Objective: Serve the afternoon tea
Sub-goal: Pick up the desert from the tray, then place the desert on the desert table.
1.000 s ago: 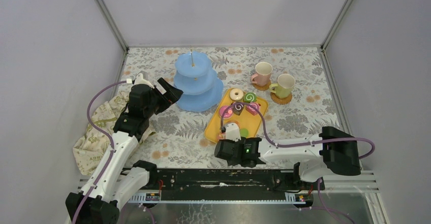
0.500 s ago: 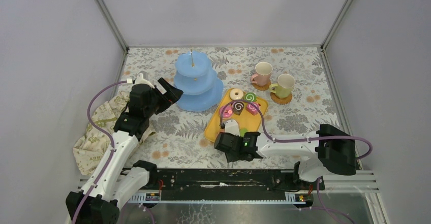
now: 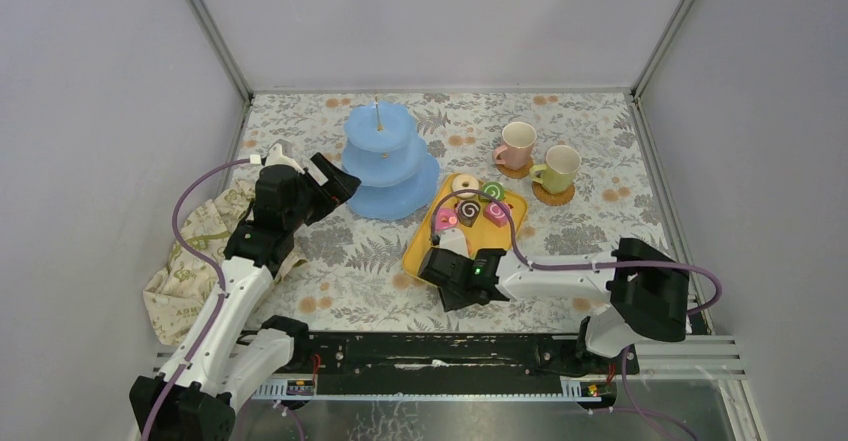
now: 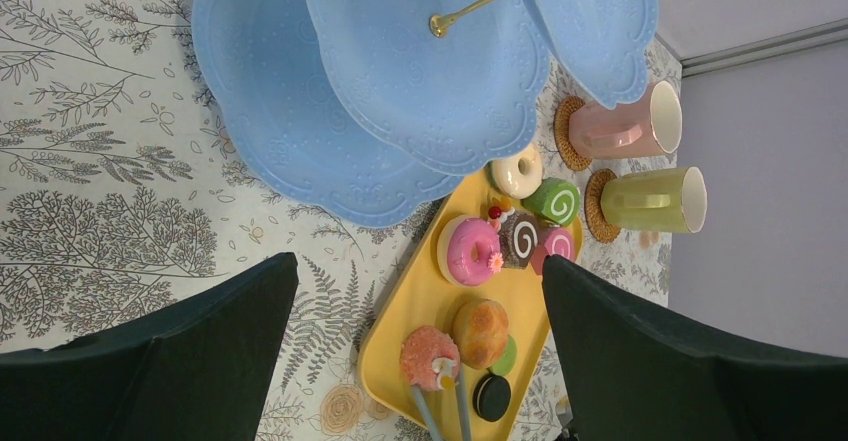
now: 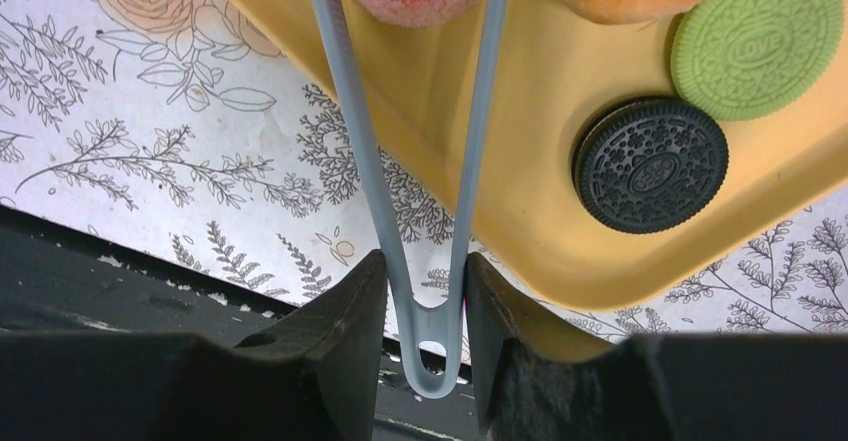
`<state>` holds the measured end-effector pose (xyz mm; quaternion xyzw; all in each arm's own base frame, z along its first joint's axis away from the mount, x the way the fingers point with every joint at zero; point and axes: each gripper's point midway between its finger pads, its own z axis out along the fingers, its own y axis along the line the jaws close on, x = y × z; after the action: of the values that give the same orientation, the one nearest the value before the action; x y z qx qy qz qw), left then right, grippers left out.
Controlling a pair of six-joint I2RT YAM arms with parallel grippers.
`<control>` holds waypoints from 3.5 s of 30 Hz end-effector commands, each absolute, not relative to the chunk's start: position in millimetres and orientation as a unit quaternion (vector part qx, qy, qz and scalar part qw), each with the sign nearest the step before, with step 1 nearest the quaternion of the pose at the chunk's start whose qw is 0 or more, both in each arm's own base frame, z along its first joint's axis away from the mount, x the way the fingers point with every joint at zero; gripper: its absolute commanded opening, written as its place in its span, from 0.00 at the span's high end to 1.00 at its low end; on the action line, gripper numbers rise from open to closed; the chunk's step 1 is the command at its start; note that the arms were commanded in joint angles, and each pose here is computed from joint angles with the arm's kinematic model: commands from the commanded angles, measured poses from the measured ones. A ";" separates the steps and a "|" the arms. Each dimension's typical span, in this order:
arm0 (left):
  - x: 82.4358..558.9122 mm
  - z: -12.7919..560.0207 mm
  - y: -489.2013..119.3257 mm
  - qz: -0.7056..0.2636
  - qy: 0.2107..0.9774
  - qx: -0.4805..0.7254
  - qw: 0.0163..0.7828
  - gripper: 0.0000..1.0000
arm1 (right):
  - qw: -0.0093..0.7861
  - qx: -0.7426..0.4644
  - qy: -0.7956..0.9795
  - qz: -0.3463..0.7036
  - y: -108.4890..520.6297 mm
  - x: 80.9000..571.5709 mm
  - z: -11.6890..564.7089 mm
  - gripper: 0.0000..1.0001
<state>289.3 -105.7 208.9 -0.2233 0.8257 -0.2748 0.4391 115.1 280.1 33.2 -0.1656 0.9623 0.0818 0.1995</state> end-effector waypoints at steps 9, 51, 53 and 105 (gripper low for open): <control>299.7 225.4 -112.2 -0.295 0.810 -0.210 0.461 0.00 | 0.200 -0.163 0.960 0.108 303.6 141.4 42.8 0.58; 305.4 212.6 -111.0 -0.287 0.816 -0.215 0.453 0.00 | 0.196 -0.142 0.965 0.099 306.8 180.2 16.3 0.58; 305.0 212.2 -111.2 -0.287 0.816 -0.215 0.453 0.00 | 0.197 -0.140 0.965 0.099 304.7 179.5 13.6 0.60; 303.2 235.9 -100.7 -0.268 0.808 -0.215 0.479 0.00 | 0.235 -0.184 0.939 0.167 390.5 211.7 100.9 0.82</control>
<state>300.1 -103.0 214.1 -0.2268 0.8221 -0.2653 0.4498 202.6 368.5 89.8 -0.1653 0.9461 0.1549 0.2316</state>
